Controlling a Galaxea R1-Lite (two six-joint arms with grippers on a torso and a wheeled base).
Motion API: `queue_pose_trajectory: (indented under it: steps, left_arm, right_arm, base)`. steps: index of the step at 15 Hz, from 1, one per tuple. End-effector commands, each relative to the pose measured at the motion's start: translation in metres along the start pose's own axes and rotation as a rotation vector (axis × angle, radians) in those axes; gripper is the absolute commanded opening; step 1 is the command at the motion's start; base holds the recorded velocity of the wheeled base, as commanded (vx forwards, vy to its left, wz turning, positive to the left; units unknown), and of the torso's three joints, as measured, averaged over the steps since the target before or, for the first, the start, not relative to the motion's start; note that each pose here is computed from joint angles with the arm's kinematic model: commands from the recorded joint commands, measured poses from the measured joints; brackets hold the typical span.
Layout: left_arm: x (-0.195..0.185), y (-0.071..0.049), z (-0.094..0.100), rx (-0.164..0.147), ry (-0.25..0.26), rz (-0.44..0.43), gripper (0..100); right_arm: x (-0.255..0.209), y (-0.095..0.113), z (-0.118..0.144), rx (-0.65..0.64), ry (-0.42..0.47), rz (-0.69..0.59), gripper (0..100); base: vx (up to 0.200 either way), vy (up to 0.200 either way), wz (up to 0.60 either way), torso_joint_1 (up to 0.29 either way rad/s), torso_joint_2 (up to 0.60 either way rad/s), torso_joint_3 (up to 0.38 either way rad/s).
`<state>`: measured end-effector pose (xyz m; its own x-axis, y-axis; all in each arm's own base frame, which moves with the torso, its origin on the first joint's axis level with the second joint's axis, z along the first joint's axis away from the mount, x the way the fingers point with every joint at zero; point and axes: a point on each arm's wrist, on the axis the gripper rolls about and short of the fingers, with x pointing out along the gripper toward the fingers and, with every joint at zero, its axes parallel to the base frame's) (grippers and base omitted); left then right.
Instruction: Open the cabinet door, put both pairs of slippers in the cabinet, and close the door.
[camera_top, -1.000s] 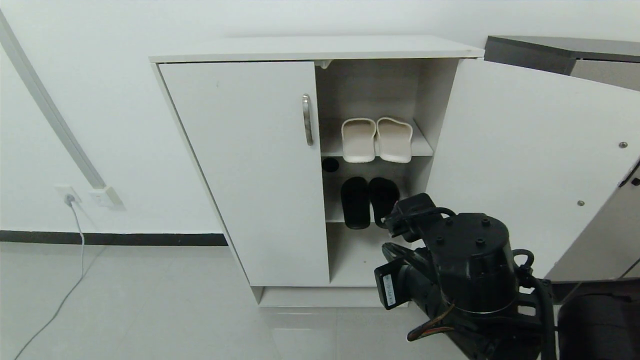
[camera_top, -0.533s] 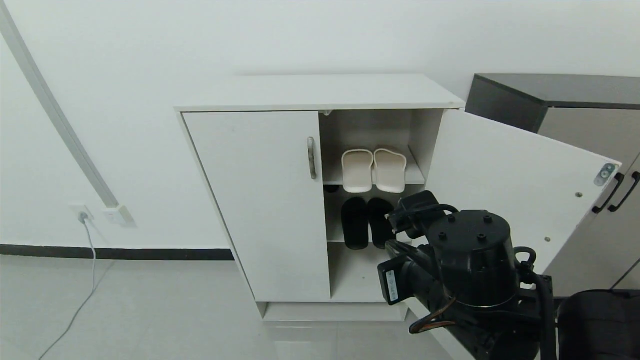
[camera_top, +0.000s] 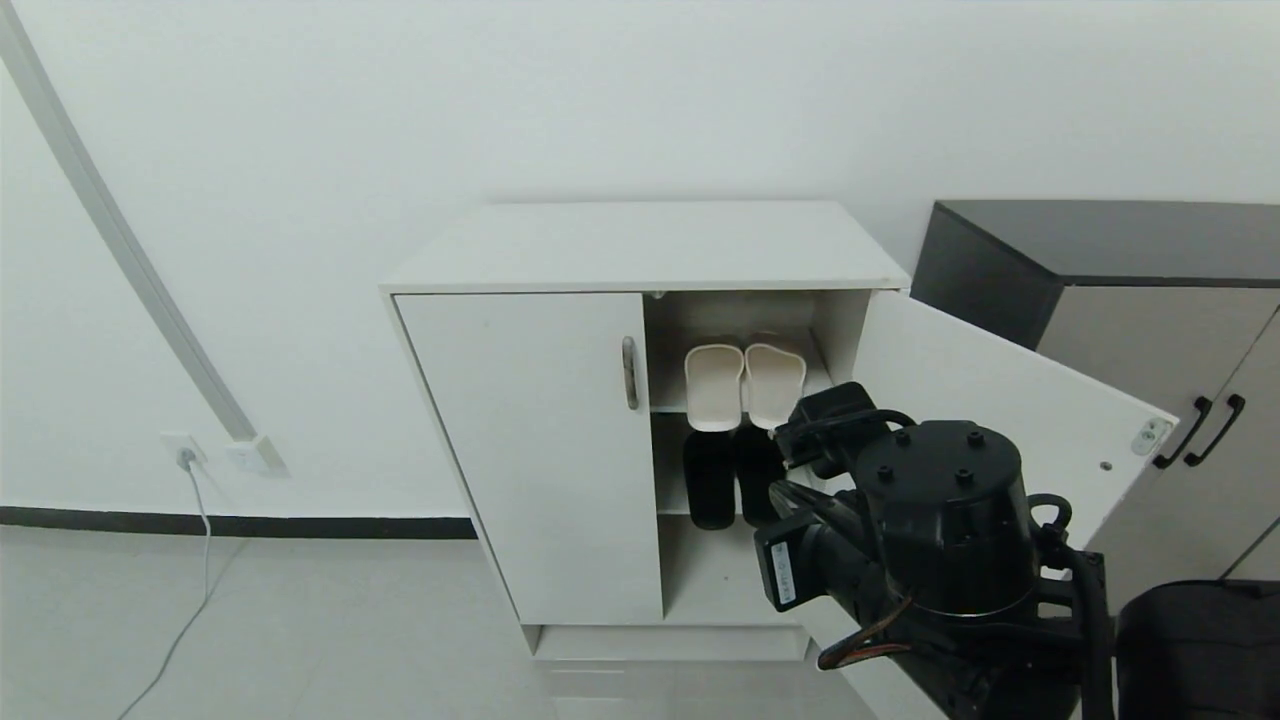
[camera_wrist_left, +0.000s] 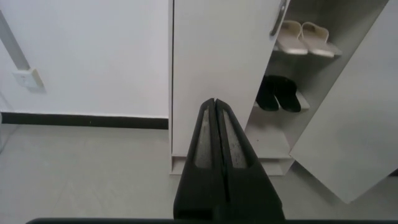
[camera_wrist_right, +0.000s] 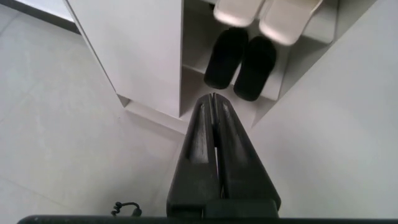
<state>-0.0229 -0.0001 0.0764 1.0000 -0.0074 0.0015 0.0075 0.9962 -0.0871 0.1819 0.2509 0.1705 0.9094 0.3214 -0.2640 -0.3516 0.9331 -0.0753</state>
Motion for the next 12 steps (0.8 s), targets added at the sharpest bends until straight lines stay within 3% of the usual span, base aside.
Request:
queue_pose_trajectory:
  steps: [1, 12]
  left_arm:
    - [0.0, 0.0, 0.0, 0.0, 0.0, 0.001, 0]
    - [0.0, 0.0, -0.0002, 0.0, 0.002, 0.0, 0]
  right_arm:
    - [-0.0007, -0.0002, 0.0008, 0.002, -0.003, 0.001, 0]
    - [-0.0007, -0.0002, 0.0008, 0.003, -0.003, 0.001, 0]
  base:
    - [0.0, 0.0, 0.0, 0.183, -0.5, -0.31]
    - [0.0, 0.0, 0.0, 0.221, -0.54, -0.316]
